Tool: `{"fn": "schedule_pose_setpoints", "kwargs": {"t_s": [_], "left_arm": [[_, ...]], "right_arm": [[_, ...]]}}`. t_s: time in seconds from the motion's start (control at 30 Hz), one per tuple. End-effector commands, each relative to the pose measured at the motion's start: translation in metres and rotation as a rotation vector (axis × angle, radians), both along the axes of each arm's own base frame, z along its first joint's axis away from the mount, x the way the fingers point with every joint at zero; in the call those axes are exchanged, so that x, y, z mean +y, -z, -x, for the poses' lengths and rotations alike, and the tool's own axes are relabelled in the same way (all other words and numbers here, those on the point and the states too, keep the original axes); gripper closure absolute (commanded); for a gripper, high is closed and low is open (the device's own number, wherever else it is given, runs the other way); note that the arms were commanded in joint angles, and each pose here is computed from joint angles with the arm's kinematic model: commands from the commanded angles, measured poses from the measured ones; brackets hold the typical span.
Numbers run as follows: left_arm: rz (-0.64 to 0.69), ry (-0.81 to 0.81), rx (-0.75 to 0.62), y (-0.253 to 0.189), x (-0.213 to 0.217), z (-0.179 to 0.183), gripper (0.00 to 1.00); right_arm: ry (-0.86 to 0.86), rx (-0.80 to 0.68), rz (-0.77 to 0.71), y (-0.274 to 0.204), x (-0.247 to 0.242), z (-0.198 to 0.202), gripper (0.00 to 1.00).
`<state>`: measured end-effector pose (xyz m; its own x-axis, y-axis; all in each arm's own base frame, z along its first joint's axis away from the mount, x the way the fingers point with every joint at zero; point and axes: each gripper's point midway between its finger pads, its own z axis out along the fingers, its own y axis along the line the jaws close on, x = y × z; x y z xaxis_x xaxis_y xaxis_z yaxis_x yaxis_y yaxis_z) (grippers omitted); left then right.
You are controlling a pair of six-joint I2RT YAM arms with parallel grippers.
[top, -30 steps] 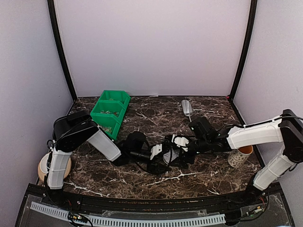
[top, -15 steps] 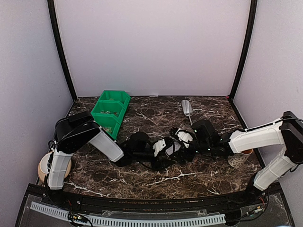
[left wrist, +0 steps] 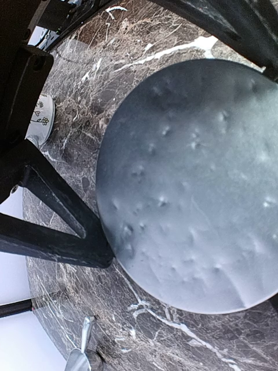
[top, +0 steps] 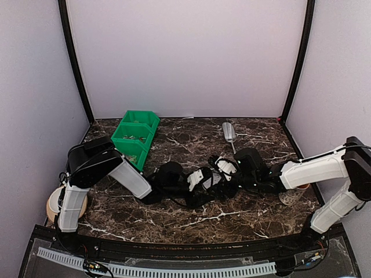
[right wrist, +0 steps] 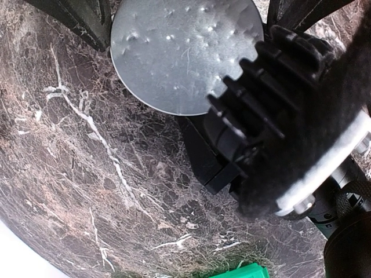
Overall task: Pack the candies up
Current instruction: Screw the box lid onto the packing box.
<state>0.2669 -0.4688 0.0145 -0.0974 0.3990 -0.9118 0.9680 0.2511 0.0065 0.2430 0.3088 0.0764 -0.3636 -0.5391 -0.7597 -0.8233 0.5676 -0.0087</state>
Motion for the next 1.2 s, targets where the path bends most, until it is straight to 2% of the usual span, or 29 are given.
{"fn": "schedule_pose_setpoints", "kwargs": {"t_s": [0.0, 0.87, 1.17], "left_arm": [[-0.477, -0.213, 0.235, 0.137, 0.102, 0.009, 0.47], [-0.443, -0.18, 0.266, 0.134, 0.102, 0.012, 0.47], [-0.46, -0.015, 0.283, 0.114, 0.098, 0.05, 0.47]], "right_arm": [[-0.066, 0.077, -0.028, 0.007, 0.007, 0.026, 0.08], [-0.111, 0.117, -0.017, -0.003, -0.004, 0.055, 0.08], [-0.096, 0.007, -0.019, -0.049, -0.013, 0.047, 0.04]]}}
